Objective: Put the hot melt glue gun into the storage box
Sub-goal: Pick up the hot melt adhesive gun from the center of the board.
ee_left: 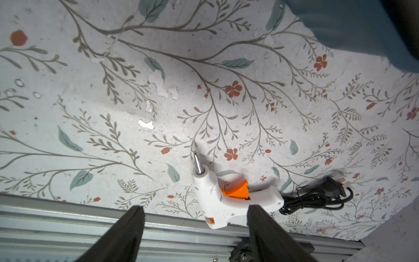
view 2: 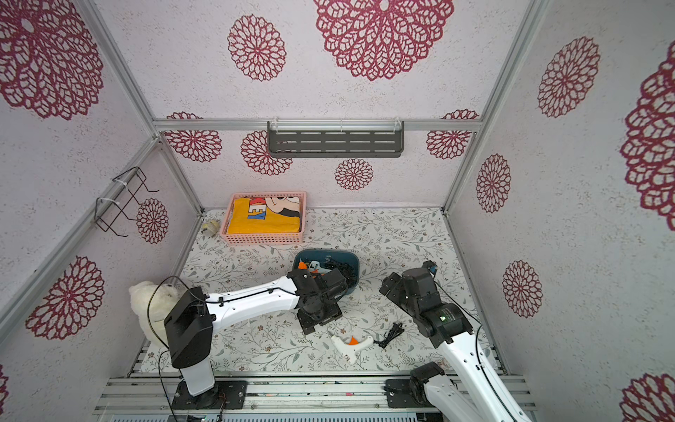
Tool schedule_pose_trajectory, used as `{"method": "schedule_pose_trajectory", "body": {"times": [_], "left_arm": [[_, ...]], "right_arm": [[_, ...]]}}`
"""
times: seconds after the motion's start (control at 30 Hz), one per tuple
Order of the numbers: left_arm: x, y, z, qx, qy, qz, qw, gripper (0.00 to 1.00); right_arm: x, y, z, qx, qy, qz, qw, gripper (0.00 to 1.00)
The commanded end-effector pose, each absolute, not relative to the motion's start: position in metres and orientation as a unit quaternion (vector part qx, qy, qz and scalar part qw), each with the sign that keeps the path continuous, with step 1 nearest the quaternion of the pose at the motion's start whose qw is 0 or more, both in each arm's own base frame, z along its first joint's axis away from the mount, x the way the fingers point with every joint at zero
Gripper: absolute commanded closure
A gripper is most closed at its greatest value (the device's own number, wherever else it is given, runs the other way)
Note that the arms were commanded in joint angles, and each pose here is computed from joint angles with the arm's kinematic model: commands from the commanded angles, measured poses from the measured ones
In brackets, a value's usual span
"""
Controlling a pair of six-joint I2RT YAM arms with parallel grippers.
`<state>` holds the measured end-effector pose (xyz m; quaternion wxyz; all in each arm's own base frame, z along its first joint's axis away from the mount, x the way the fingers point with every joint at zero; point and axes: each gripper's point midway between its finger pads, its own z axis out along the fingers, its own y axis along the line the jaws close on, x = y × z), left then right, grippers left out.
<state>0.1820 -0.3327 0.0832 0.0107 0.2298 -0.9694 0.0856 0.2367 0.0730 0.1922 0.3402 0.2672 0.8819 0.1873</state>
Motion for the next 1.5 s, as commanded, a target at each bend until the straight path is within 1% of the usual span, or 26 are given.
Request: {"method": "schedule_pose_trajectory", "body": {"times": [0.0,0.1,0.23,0.57,0.8,0.87,0.9,1.17,1.37,1.47], "left_arm": [[0.175,-0.335,0.083,0.257,-0.963,0.078,0.018,0.21],[0.167,-0.338,0.077,0.254,-0.964,0.079,0.031,0.21],[0.155,-0.354,0.066,0.245,-0.964,0.09,0.044,0.21],[0.145,-0.37,0.048,0.25,-0.962,0.095,0.055,0.21],[0.139,-0.372,0.035,0.247,-0.962,0.094,0.073,0.25],[0.139,-0.375,0.039,0.242,-0.962,0.099,0.073,0.25],[0.138,-0.374,0.025,0.242,-0.964,0.082,0.077,0.26],[0.138,-0.381,0.02,0.229,-0.967,0.076,0.084,0.29],[0.139,-0.383,0.019,0.215,-0.971,0.06,0.084,0.34],[0.139,-0.385,0.019,0.213,-0.972,0.06,0.081,0.42]], "right_arm": [[0.235,0.068,0.199,0.253,0.883,0.179,0.352,0.07],[0.234,0.066,0.196,0.256,0.883,0.176,0.352,0.07],[0.232,0.064,0.191,0.258,0.884,0.175,0.349,0.07],[0.228,0.059,0.19,0.249,0.888,0.163,0.35,0.05],[0.23,0.056,0.186,0.252,0.888,0.16,0.35,0.05],[0.23,0.056,0.183,0.254,0.888,0.16,0.348,0.05],[0.229,0.056,0.183,0.254,0.888,0.162,0.348,0.05],[0.228,0.054,0.183,0.253,0.889,0.159,0.347,0.05],[0.226,0.053,0.178,0.255,0.889,0.16,0.344,0.04],[0.225,0.053,0.176,0.254,0.891,0.16,0.342,0.04]]}}
